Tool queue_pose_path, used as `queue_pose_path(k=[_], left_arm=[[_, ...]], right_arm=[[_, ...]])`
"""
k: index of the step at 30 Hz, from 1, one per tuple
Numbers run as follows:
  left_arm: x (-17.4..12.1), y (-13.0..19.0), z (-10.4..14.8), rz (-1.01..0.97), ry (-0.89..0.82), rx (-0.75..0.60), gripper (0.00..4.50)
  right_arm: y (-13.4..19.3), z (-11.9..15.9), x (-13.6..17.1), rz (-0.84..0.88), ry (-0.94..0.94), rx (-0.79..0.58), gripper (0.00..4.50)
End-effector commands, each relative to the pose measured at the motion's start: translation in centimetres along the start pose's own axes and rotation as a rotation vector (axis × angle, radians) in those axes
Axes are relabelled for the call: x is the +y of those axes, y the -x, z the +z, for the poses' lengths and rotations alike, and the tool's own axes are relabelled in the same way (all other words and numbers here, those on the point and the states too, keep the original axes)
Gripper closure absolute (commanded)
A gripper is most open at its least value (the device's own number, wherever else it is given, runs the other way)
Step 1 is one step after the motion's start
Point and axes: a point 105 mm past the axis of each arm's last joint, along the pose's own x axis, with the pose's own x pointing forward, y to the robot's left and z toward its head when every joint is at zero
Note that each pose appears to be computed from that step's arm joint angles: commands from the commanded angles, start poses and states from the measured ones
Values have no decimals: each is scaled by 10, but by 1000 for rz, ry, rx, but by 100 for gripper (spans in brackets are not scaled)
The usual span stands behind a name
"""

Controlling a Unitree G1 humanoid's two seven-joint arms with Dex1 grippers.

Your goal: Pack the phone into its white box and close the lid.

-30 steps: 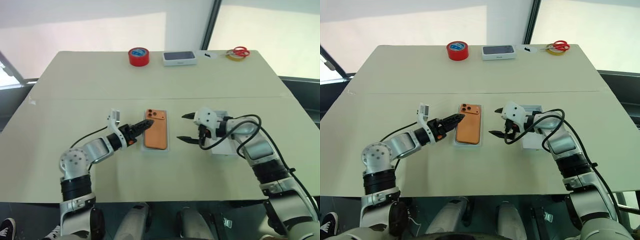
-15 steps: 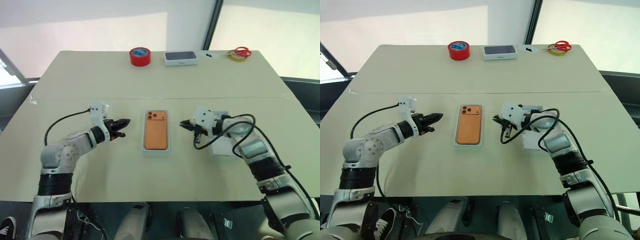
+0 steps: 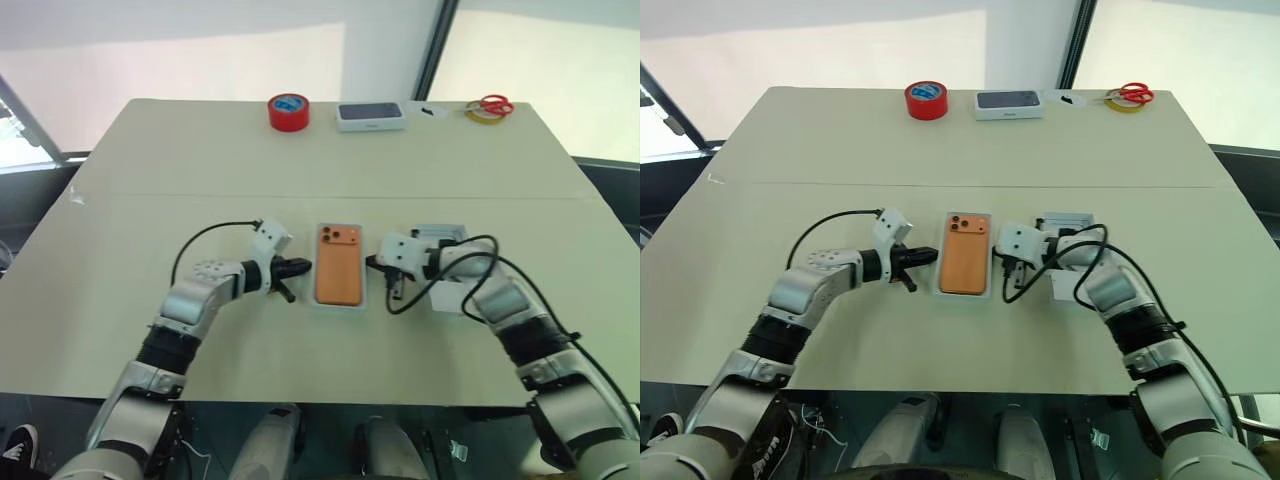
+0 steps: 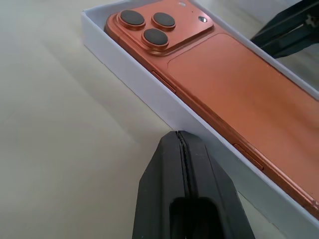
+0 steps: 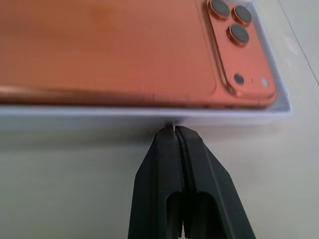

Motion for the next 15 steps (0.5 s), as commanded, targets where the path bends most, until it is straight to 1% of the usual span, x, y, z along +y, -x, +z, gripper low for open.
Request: queue_pose_path(k=[1,5,8,15], left_arm=[[-24,-20,14,-104,-55,-23,450],[-35,-34,20,-135,-56,-44,450],[-34,-39,21,-125,-56,-55,450],[-32,-33,19,-134,-76,-57,450]], right_arm=[[19,-1,-7,-30,25,7,445],[34,-13,-5,-33,21,46,445],[41,-18,-4,-41,18,67,445],[47,-26,-5,-61,27,99,445]])
